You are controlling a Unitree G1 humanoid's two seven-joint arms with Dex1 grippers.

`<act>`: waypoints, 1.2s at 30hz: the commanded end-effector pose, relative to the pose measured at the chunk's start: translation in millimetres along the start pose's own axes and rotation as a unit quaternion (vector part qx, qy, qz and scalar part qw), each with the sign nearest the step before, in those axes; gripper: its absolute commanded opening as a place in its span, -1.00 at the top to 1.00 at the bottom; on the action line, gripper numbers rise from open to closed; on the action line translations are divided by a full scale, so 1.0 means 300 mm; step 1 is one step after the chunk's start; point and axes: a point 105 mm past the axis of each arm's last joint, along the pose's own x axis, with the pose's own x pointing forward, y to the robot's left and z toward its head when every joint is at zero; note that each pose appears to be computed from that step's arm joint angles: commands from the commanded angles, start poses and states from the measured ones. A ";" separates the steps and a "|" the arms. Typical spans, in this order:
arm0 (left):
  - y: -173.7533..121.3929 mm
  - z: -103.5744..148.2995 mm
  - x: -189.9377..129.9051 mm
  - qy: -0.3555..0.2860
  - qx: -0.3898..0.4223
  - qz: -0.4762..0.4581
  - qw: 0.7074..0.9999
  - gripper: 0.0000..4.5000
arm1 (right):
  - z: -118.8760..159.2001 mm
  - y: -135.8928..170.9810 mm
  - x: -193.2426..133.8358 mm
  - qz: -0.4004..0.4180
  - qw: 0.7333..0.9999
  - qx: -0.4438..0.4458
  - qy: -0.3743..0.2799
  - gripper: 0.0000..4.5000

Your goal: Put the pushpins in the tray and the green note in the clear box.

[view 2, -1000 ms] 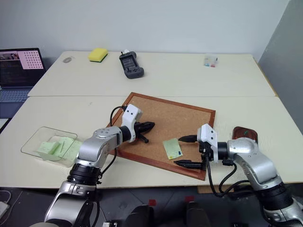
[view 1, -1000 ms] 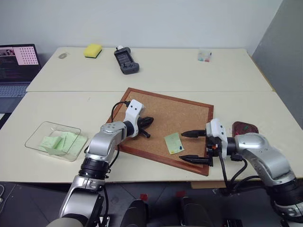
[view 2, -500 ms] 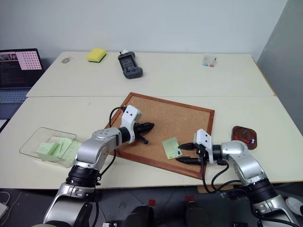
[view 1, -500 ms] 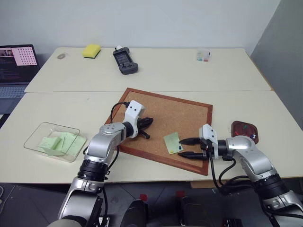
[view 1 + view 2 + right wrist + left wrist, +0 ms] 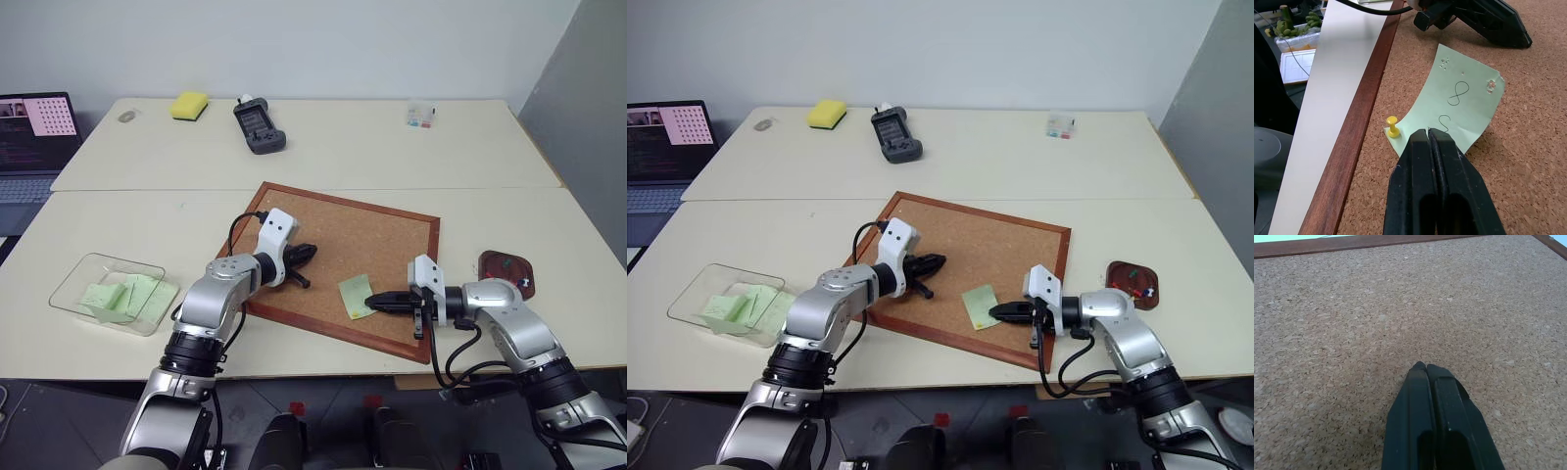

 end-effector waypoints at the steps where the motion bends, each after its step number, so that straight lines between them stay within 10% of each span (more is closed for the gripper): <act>1: -0.010 0.015 -0.005 -0.007 0.006 -0.004 1.000 1.00 | 0.053 -0.007 -0.011 -0.003 0.999 -0.027 -0.017 0.98; 17: -0.011 0.019 0.004 -0.008 0.007 -0.007 1.000 1.00 | 0.114 -0.017 -0.045 -0.009 0.999 -0.028 -0.031 0.98; 26: -0.012 0.018 -0.001 -0.008 0.006 -0.006 1.000 1.00 | 0.032 0.014 0.002 0.010 0.999 -0.053 0.004 0.23; 36: -0.012 0.017 -0.010 -0.008 0.006 -0.003 1.000 1.00 | 0.007 -0.017 0.008 -0.002 0.999 -0.046 0.008 0.39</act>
